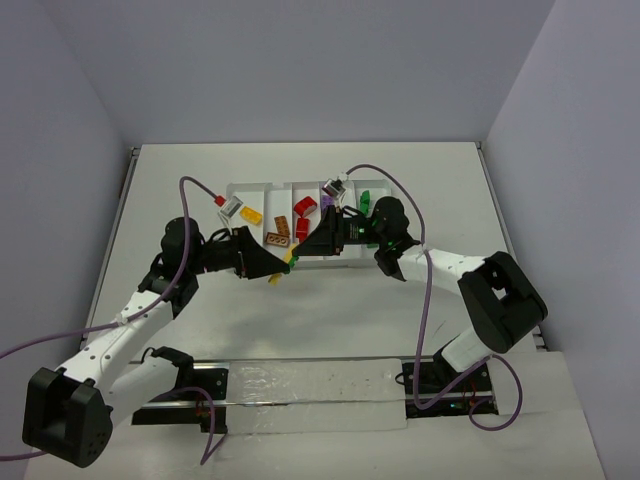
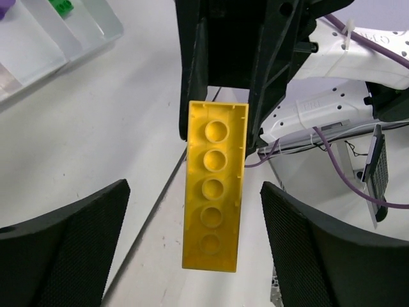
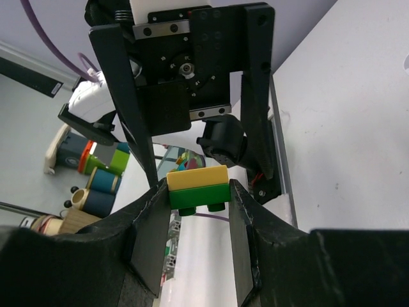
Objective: Sort the legos into containers by color
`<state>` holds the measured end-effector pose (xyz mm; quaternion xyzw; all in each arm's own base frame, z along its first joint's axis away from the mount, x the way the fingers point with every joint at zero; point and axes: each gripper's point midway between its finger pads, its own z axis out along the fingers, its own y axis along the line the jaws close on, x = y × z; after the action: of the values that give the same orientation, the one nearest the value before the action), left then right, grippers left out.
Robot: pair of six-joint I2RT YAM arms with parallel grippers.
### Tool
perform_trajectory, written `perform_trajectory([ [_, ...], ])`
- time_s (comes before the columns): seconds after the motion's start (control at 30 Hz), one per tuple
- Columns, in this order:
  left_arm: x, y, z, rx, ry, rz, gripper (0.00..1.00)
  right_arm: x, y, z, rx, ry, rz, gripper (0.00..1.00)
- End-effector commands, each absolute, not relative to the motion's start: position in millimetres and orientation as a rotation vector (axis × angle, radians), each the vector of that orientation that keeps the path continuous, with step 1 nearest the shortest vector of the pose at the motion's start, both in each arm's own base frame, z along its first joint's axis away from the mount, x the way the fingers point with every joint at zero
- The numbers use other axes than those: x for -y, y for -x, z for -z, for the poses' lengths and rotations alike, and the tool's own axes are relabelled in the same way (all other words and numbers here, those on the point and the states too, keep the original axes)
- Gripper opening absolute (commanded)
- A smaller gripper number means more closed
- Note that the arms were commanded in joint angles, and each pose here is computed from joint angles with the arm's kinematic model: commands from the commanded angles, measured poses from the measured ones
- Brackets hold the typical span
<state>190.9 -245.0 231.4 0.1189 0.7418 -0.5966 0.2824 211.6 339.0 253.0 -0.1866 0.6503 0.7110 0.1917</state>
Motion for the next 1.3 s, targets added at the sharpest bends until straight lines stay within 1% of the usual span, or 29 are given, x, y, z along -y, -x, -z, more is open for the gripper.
perform_trajectory([
  [0.0, 244.6, -194.1, -239.6, -1.97, -0.344, 1.572, 0.92, -337.4, -204.8, -275.7, -1.715, 0.617, -1.997, 0.0],
  [0.07, 243.9, -193.1, -236.4, -1.982, -0.34, 1.568, 0.91, -336.5, -206.2, -275.3, -1.722, 0.62, -1.994, 0.0],
  [0.17, 242.8, -190.7, -235.4, -1.982, -0.336, 1.569, 0.82, -334.8, -209.8, -273.7, -1.733, 0.612, -1.985, 0.0],
  [0.3, 242.9, -187.3, -239.5, -1.967, -0.352, 1.582, 0.74, -332.6, -213.5, -271.7, -1.74, 0.607, -1.973, 0.0],
  [0.7, 241.2, -179.0, -238.1, -2.003, -0.37, 1.592, 0.72, -335.4, -224.6, -267.6, -1.765, 0.588, -1.965, 0.0],
  [1.03, 241.7, -177.2, -235.3, -2.019, -0.365, 1.608, 0.62, -336.9, -226.5, -266.0, -1.773, 0.584, -1.966, 0.0],
  [1.27, 241.2, -174.5, -235.6, -2.025, -0.372, 1.611, 0.61, -338.4, -231.5, -260.3, -1.789, 0.577, -1.965, 0.0],
])
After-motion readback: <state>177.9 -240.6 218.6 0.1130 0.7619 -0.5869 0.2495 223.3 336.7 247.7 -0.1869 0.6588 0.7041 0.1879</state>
